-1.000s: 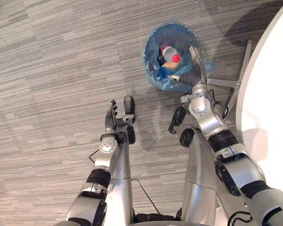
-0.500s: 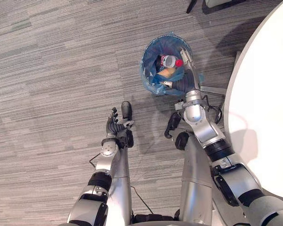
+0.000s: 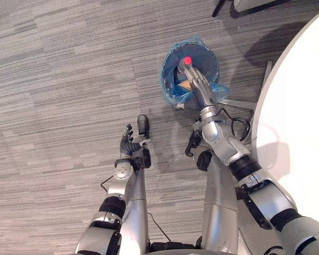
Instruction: Gather rubbish on tea table into small bin, then transfer packed bag to large trash can.
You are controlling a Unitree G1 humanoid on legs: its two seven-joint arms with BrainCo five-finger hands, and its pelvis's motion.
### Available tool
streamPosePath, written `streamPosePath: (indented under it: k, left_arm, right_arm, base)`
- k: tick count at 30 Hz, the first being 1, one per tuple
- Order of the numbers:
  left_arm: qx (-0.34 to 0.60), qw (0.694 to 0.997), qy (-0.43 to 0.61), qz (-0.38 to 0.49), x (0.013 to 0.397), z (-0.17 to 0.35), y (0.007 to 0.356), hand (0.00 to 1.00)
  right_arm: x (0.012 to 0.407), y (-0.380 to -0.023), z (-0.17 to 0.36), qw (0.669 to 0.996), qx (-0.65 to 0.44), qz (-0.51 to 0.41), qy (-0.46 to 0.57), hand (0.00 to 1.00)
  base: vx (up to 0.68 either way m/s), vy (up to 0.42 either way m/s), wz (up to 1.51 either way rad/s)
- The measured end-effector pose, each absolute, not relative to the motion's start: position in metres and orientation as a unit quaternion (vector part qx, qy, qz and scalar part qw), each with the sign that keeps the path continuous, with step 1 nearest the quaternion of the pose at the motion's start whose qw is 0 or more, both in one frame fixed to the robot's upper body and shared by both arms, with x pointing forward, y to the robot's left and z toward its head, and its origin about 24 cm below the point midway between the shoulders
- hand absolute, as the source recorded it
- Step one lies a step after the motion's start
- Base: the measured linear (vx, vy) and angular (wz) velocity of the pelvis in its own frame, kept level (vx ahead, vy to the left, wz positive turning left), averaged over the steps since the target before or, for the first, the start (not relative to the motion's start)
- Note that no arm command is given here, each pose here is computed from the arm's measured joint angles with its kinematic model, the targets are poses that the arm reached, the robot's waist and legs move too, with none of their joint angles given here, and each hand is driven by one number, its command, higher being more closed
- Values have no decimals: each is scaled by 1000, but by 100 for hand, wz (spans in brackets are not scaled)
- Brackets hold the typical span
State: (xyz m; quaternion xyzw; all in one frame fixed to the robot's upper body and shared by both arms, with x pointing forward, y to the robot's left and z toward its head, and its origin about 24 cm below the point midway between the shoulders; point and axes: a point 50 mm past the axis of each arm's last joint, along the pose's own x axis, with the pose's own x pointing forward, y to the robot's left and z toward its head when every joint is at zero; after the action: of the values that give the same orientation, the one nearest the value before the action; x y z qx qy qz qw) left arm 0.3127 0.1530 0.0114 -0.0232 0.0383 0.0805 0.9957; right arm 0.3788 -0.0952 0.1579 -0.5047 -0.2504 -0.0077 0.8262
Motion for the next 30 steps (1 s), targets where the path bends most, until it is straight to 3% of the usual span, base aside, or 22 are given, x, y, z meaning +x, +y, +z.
streamPosePath:
  k: [8,9,17,30]
  left_arm:
    - [-32,996,15,78,322,25,152,0]
    - [-31,996,11,78,323,26,152,0]
    - [-42,996,-7,74,330,38,150,0]
    - [-44,996,6,77,329,34,150,0]
  right_arm:
    - [395,-110,143,812,-556,-7,-177,0]
    - [396,-111,141,812,-559,-4,-166,100]
    - [401,-118,126,812,-574,18,-102,100]
    - [392,-98,140,846,-509,28,-157,100]
  base:
    - [-30,-20,11]
    - [-53,-21,9]
    - [-28,-15,13]
    - [-35,-4,-2]
